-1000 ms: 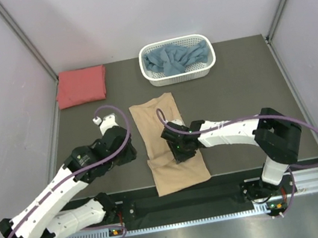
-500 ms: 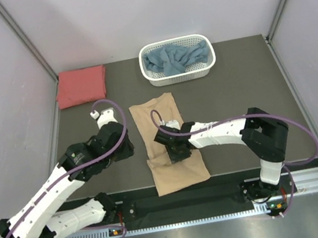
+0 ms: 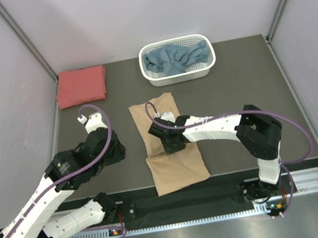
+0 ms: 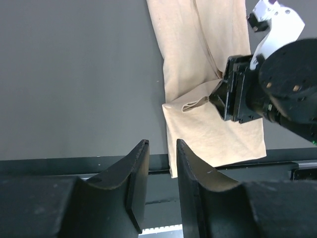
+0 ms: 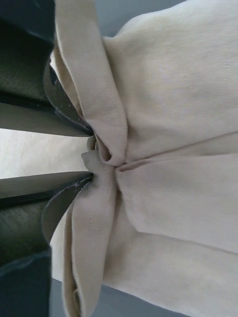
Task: Fold and stack the t-shirts
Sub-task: Fold the tshirt
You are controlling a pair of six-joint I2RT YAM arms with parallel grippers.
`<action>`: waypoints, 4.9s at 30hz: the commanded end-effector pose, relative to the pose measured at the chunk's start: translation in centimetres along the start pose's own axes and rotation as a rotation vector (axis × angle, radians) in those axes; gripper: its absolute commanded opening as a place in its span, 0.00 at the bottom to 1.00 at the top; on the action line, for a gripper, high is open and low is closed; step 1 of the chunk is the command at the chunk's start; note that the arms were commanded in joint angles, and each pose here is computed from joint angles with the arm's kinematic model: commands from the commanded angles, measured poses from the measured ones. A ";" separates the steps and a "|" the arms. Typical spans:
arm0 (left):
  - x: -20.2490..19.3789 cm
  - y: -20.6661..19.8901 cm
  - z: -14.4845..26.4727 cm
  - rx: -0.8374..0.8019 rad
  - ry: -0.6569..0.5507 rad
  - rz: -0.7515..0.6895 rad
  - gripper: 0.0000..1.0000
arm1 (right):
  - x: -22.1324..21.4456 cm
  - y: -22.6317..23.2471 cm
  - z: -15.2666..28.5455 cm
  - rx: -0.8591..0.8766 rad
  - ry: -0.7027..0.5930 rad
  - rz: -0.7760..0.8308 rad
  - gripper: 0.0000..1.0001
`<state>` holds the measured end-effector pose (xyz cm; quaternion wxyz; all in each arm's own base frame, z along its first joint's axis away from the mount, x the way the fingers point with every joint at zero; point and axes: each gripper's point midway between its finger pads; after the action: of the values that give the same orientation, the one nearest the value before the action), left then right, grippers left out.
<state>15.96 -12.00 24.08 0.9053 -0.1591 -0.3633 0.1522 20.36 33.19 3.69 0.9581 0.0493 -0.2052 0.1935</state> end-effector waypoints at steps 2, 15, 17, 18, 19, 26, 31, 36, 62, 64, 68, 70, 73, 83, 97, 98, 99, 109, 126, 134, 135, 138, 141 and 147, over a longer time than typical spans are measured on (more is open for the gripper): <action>1.3 0.1 1.1 -0.002 -0.042 0.026 0.34 | 4.0 -0.5 -0.7 -0.025 -0.078 -0.002 0.35; -6.0 -4.3 -4.7 -0.168 0.225 -0.080 0.57 | 11.1 -5.9 5.8 -0.037 -0.196 0.031 0.42; -7.6 -5.3 -5.7 -0.210 0.300 -0.102 0.53 | 9.6 -6.1 6.9 0.014 -0.185 0.039 0.43; -8.7 -5.2 -7.1 -0.178 0.341 -0.116 0.52 | 9.0 -6.6 6.9 0.028 -0.171 0.043 0.43; -8.7 -5.7 -7.7 -0.188 0.348 -0.109 0.52 | 6.9 -6.4 6.2 0.076 -0.114 0.049 0.43; -9.1 -5.6 -12.8 -0.197 0.399 -0.044 0.45 | 2.9 -5.2 6.2 0.323 -0.117 0.044 0.41; -8.7 -3.4 -16.2 -0.194 0.467 0.103 0.38 | 2.3 -4.3 5.1 0.480 -0.103 -0.012 0.24; -9.3 -4.8 -17.3 -0.244 0.531 0.138 0.34 | 2.7 -4.6 3.7 0.510 -0.081 -0.014 0.17; -9.3 1.3 -20.2 0.063 0.528 0.095 0.37 | 3.6 -10.1 -0.7 0.465 0.023 -0.024 0.15; -8.4 -0.6 -18.6 -0.006 0.527 0.091 0.39 | 3.6 -9.2 0.5 0.501 0.013 -0.026 0.16; -9.4 -3.7 -16.3 -0.152 0.607 0.138 0.41 | 3.1 -7.6 3.4 0.577 0.000 -0.014 0.17; -11.0 -3.8 -15.6 -0.171 0.644 0.178 0.39 | 1.5 -7.0 3.8 0.629 0.039 -0.035 0.18; -13.3 -2.5 -15.4 -0.165 0.678 0.239 0.38 | -1.0 -6.8 3.5 0.658 0.078 -0.043 0.18; -16.2 4.6 -16.8 0.122 0.672 0.154 0.37 | -7.2 -9.7 1.2 0.525 0.184 -0.071 0.18; -16.8 -2.9 -11.6 -0.093 0.757 0.051 0.39 | -7.5 -4.4 6.1 0.708 0.171 -0.022 0.20; -18.0 -1.8 -11.9 -0.061 0.791 0.048 0.39 | -8.2 -4.5 5.7 0.702 0.185 -0.033 0.20; -18.6 -1.8 -12.0 -0.073 0.802 0.050 0.39 | -9.4 -4.9 5.3 0.694 0.214 -0.040 0.20; -18.9 1.5 -10.8 0.026 0.732 0.063 0.44 | -10.8 -7.9 5.3 0.532 0.182 -0.028 0.29; -19.4 0.3 -9.0 -0.047 0.766 0.189 0.58 | -13.0 -7.2 5.6 0.665 0.213 -0.143 0.51; -19.4 0.4 -8.9 -0.043 0.767 0.189 0.58 | -13.9 -6.4 5.5 0.724 0.218 -0.190 0.49; -19.3 0.4 -8.9 -0.046 0.766 0.190 0.58 | -13.9 -6.4 5.4 0.726 0.222 -0.195 0.49; -19.3 0.3 -8.6 -0.050 0.767 0.194 0.58 | -13.8 -6.4 5.2 0.712 0.232 -0.216 0.47; -19.2 0.4 -8.4 -0.048 0.766 0.194 0.58 | -13.6 -6.4 5.0 0.704 0.228 -0.249 0.45; -19.1 0.3 -8.1 -0.052 0.769 0.194 0.58 | -13.1 -6.1 4.4 0.687 0.220 -0.387 0.41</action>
<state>8.79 -20.52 6.13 0.9540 -0.2549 0.0105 0.1576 8.77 21.55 2.11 0.9210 0.3736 0.0098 0.1100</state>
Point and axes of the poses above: each gripper's point midway between its finger pads, its own z axis back along the fingers, its own y axis along the line the jaws close on, x = y × z, and after that the axes turned 10 degrees about z, right-handed
